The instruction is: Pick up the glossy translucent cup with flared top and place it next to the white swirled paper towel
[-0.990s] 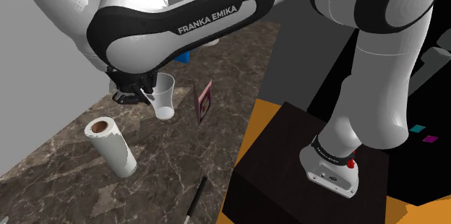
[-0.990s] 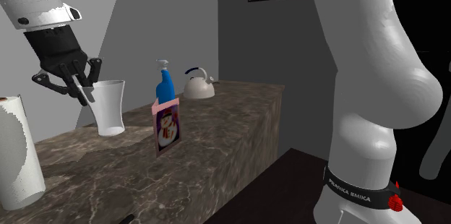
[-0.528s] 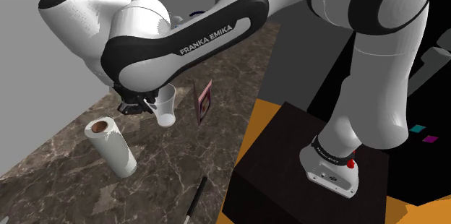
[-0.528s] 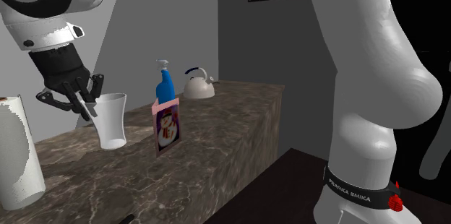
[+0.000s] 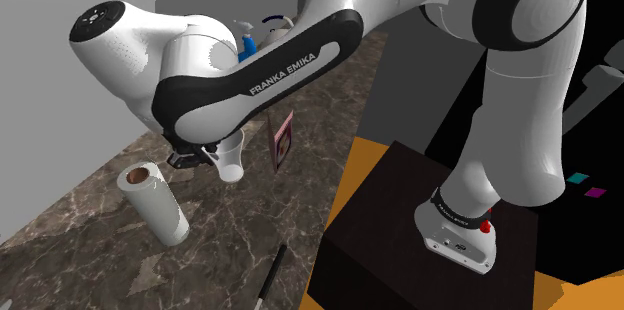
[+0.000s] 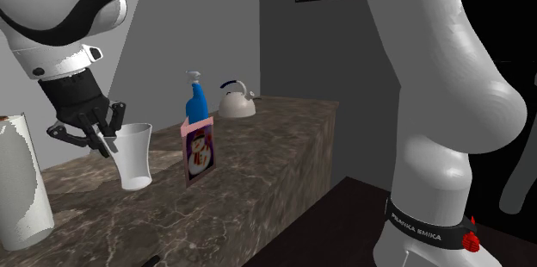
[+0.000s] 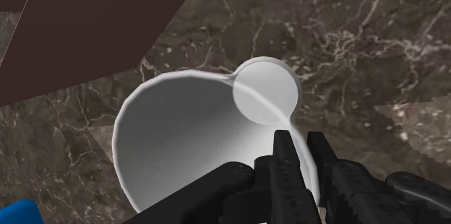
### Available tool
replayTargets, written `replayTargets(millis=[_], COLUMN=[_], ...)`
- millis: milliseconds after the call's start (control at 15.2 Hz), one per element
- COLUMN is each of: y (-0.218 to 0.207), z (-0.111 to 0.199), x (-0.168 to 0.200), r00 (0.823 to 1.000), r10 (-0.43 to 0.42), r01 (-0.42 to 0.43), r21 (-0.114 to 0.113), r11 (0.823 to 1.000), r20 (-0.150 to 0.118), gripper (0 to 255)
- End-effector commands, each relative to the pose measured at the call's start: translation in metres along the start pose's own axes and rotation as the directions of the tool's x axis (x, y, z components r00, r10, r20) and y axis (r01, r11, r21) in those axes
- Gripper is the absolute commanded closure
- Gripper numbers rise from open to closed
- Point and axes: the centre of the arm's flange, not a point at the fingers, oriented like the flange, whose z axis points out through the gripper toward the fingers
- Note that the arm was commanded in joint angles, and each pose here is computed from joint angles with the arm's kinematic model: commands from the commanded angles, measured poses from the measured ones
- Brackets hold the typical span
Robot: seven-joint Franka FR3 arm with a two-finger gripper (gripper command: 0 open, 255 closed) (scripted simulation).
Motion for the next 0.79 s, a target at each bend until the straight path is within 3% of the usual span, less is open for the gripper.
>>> replayTargets(millis=[0, 198, 264, 594, 726], y=[0.0, 0.0, 0.0, 0.0, 0.0], z=[0.0, 0.0, 0.0, 0.0, -0.026], x=[0.0, 0.0, 0.0, 0.0, 0.0], r00=[1.0, 1.0, 1.0, 1.0, 1.0], r10=[0.0, 0.0, 0.0, 0.0, 0.0], r01=[0.0, 0.0, 0.0, 0.0, 0.0], r21=[0.0, 0.0, 0.0, 0.0, 0.0], r11=[1.0, 1.0, 1.0, 1.0, 1.0], r20=[0.0, 0.0, 0.0, 0.0, 0.0], gripper=[255, 255, 0, 0, 0])
